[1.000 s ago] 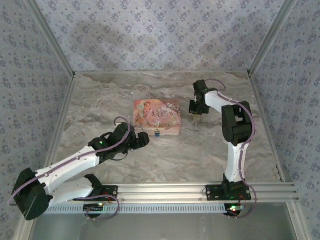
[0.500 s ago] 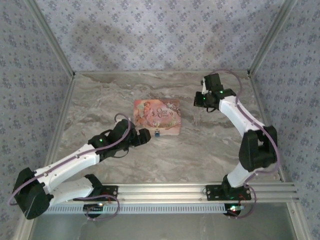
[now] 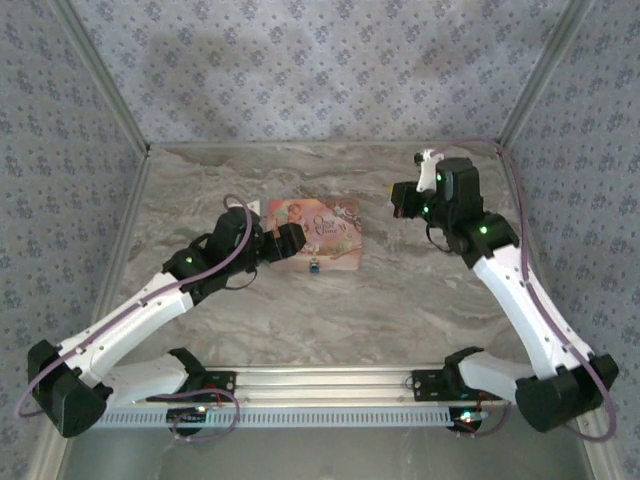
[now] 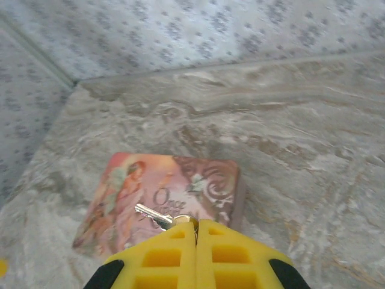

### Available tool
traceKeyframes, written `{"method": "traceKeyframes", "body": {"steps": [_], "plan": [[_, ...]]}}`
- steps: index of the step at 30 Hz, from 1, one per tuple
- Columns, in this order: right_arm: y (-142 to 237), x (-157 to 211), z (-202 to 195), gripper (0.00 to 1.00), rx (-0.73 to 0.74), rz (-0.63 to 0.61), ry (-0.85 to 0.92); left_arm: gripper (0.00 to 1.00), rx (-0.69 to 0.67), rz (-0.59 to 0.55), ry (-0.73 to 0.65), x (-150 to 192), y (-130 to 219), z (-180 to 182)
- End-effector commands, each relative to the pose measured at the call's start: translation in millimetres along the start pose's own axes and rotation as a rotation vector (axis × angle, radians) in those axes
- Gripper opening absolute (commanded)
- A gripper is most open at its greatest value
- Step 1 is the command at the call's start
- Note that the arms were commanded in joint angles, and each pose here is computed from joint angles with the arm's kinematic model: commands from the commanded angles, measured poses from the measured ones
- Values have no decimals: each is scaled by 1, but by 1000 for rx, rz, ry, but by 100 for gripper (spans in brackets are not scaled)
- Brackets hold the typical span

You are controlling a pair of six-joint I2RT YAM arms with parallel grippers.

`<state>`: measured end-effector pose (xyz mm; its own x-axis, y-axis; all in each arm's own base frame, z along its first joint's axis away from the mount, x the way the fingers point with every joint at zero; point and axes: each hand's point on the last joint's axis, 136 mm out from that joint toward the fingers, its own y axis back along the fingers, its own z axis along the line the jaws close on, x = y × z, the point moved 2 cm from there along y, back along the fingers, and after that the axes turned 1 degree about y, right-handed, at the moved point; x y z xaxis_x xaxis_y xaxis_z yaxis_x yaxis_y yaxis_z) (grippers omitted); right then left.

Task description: Unlock the padlock with the key

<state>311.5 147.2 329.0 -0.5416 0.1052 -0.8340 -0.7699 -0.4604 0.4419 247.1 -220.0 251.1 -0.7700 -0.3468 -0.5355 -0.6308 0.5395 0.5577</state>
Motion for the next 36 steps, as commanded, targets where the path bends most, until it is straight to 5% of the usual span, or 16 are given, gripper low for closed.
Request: {"method": "traceKeyframes", "body": {"steps": [1,7,20,36], "plan": [[17,1,26,0,-97,-73,104,88,71,-24,-47,-18,13,-21],[55,0,62,0,-222,-202,210,88,154,-50,-68,-30,28,-41],[68,10,91,0,-228,-220,341,86,451,-88,-87,-37,54,-91],[55,18,112,0,-280,-184,311,65,657,-22,-145,-14,45,-153]]}}
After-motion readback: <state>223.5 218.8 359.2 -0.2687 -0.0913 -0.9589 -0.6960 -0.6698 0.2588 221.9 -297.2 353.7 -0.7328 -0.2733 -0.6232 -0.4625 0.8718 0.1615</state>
